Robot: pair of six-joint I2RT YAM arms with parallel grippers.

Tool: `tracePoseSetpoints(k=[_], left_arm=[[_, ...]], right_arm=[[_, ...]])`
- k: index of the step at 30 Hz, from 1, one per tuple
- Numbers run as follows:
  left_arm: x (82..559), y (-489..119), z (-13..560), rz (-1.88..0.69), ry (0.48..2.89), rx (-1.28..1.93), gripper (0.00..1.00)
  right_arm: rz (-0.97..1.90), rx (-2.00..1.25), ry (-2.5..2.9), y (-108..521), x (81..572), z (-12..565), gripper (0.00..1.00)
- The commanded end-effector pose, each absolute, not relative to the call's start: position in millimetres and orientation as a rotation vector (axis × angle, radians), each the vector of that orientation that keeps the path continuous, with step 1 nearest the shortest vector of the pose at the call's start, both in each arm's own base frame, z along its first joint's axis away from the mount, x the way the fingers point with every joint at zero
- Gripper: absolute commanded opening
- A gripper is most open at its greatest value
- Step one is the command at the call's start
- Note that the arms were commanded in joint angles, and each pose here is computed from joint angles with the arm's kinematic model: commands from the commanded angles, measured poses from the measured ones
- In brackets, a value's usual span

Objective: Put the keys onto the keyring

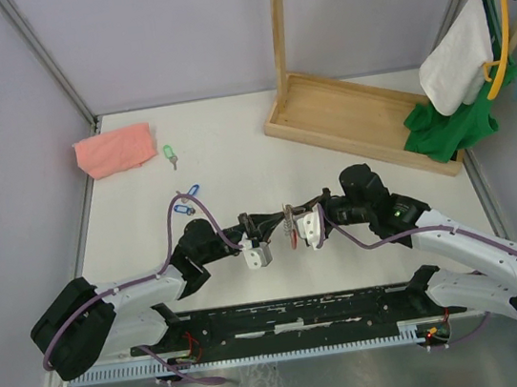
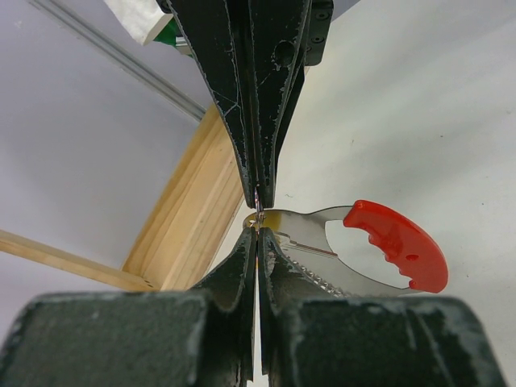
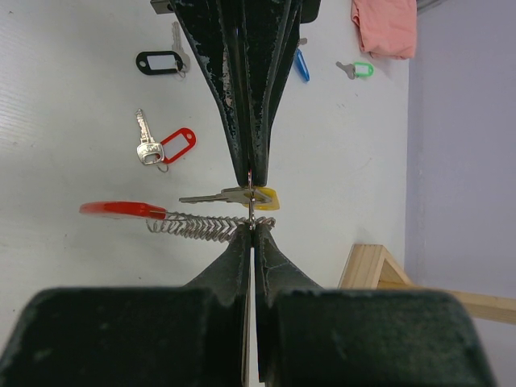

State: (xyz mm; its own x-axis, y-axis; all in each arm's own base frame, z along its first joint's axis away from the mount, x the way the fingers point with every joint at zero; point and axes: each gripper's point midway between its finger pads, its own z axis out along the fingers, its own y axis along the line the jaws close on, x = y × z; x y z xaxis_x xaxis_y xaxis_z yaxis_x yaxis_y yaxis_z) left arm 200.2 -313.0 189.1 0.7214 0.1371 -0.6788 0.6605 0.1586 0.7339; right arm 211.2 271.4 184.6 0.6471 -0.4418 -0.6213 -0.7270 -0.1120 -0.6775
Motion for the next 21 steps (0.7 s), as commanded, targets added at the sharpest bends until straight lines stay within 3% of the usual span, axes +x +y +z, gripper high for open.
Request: tracePoseSetpoints(k=[1,21], left_arm=[[196.8,-316.3,206.8,-0.422,0.653,1.354,0.03],[190.6,-321.9,209.1,-0.461,0.625,1.359,0.03]], right_arm=[[0.307,-1.711,0.883,277.4,213.5,204.2,0.01],[0.371,-1.723,0.838,285.3,205.2,209.2,0.01]])
